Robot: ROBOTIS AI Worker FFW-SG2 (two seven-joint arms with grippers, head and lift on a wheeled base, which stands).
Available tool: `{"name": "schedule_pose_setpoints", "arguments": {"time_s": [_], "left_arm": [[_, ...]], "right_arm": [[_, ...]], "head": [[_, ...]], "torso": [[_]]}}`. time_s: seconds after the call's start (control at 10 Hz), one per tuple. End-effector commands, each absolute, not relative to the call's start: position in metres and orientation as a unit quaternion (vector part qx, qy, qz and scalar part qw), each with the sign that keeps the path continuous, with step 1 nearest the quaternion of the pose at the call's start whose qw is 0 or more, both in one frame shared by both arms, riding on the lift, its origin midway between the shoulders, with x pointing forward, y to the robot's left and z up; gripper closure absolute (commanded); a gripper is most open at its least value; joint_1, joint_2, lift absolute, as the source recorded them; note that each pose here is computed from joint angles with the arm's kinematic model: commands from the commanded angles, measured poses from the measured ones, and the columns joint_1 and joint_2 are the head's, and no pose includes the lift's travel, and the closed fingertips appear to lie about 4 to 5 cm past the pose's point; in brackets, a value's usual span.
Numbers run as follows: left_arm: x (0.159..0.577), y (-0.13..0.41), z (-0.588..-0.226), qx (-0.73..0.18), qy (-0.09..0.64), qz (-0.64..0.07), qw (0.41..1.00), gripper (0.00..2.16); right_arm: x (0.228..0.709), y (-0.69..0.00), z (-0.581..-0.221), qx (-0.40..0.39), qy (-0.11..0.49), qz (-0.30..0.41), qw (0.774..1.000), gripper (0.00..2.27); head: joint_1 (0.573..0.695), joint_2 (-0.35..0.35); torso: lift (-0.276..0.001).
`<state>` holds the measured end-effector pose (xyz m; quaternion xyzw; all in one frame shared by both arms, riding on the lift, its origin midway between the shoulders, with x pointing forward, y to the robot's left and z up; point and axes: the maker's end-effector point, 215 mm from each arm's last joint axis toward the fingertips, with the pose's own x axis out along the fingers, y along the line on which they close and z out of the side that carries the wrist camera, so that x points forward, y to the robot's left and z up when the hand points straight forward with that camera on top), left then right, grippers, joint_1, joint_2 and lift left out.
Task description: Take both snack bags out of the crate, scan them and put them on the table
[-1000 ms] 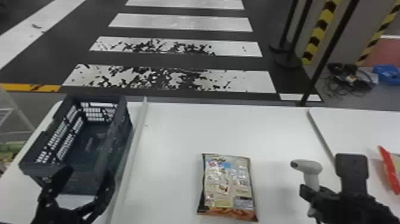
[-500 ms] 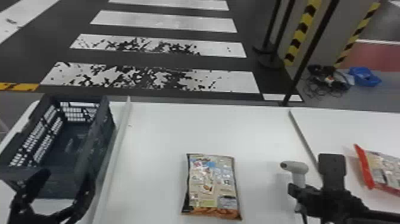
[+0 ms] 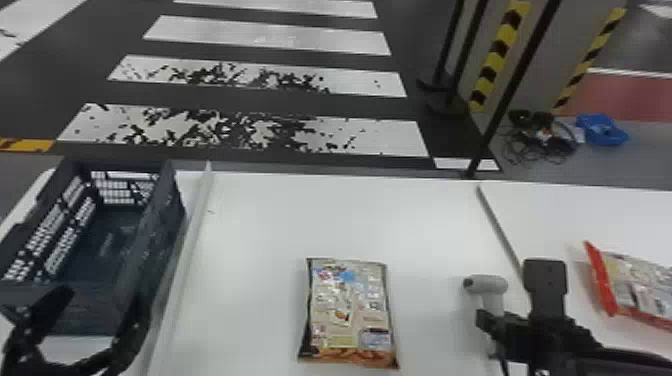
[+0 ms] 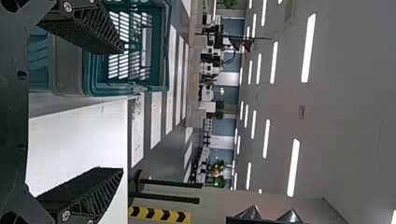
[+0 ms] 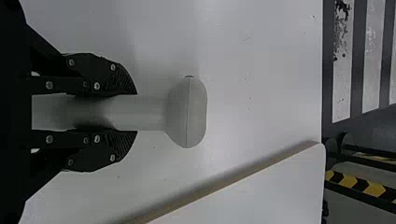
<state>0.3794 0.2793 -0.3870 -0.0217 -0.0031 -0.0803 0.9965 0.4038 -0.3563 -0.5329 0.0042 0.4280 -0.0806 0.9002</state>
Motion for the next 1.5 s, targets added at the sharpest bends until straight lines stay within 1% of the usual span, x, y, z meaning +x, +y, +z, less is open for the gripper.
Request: {"name": "schedule_pose_setpoints", "arguments": {"time_s": [0.0, 0.1, 0.2, 0.3, 0.4, 0.7, 0.9, 1.1, 1.4], "left_arm": [[0.379, 0.279, -0.387, -0.022, -0.003, -0.080, 0.997, 0.10], [0.379, 0.279, -0.387, -0.022, -0.003, -0.081, 0.996, 0.10], [0.379, 0.280, -0.387, -0.021, -0.003, -0.080, 0.997, 0.10], [0.379, 0.279, -0.387, -0.021, -0.003, -0.081, 0.997, 0.10], [0.379, 0.280, -0.387, -0.022, -0.003, -0.080, 0.997, 0.10], [0.377, 0.279, -0.386, -0.022, -0.003, -0.080, 0.997, 0.10], [0.377, 0.279, -0.386, -0.022, -0.004, -0.081, 0.996, 0.10], [0.377, 0.277, -0.386, -0.023, -0.003, -0.082, 0.996, 0.10], [0.375, 0.277, -0.386, -0.022, -0.003, -0.082, 0.996, 0.10]], "right_arm": [[0.408, -0.356, -0.532, 0.002, 0.420, -0.081, 0.904, 2.01], [0.410, -0.355, -0.532, 0.003, 0.418, -0.080, 0.905, 1.82], [0.409, -0.353, -0.533, 0.005, 0.418, -0.078, 0.905, 1.31], [0.408, -0.352, -0.533, 0.003, 0.419, -0.079, 0.905, 0.29], [0.408, -0.353, -0.532, 0.001, 0.417, -0.083, 0.905, 0.02], [0.404, -0.365, -0.516, -0.011, 0.404, -0.104, 0.909, 0.04], [0.392, -0.365, -0.487, -0.018, 0.382, -0.111, 0.917, 0.05], [0.381, -0.340, -0.466, 0.016, 0.372, -0.082, 0.924, 0.06], [0.377, -0.273, -0.455, 0.098, 0.373, 0.008, 0.923, 0.08]], "head": [[0.695, -0.112], [0.695, -0.112], [0.695, -0.111], [0.695, -0.109], [0.695, -0.106], [0.695, -0.113], [0.695, -0.125], [0.695, -0.125], [0.695, -0.070]], "torso": [[-0.092], [-0.092], [-0.092], [-0.092], [-0.092], [-0.092], [-0.092], [-0.092], [-0.092]]}}
